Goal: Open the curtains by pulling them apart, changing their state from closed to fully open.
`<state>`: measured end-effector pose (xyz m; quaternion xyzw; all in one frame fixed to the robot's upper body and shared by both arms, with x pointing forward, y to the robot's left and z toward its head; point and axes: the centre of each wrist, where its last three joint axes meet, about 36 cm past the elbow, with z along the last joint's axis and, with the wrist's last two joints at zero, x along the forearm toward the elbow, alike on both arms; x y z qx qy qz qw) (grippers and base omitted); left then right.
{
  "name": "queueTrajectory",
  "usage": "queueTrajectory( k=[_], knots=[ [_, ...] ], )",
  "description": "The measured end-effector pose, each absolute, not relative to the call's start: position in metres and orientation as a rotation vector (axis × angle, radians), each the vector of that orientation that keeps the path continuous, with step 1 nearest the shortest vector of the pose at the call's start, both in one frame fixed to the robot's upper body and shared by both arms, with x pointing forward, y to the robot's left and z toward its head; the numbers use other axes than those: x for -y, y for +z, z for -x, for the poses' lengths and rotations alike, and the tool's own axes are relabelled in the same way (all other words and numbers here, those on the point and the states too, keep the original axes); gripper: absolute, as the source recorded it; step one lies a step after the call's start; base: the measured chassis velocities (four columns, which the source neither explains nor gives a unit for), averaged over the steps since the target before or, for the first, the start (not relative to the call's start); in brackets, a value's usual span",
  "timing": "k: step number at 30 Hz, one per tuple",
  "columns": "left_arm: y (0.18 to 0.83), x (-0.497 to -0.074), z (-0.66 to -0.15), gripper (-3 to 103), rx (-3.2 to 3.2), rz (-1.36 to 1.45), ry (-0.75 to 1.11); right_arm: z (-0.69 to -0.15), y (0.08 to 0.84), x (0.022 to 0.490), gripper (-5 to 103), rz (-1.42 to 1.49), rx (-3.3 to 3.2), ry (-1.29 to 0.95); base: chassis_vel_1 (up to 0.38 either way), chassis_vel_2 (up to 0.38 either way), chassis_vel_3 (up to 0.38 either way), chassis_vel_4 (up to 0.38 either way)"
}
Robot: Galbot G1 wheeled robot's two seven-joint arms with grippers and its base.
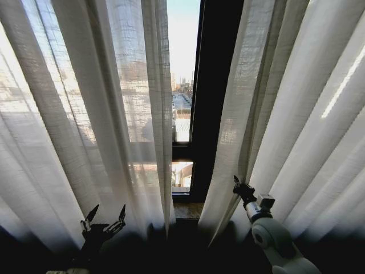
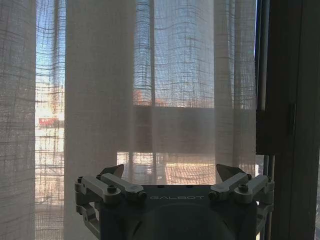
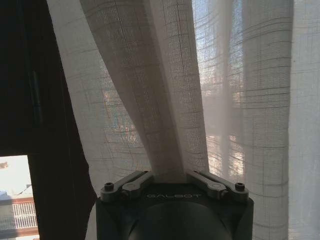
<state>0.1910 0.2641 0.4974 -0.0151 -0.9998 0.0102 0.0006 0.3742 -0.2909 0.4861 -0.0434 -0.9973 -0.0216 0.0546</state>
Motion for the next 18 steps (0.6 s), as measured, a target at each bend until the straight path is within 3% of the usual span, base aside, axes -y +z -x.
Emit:
queueTrajectory(
  k=[18],
  knots=[
    [0.4974, -0.2654, -0.1904, 100, 3.147, 0.039, 0.028, -0.3737, 0.4892, 0.3005, 0, 0.187, 3.043, -0.062, -0.345, -0.354, 0.354, 0.354]
  ],
)
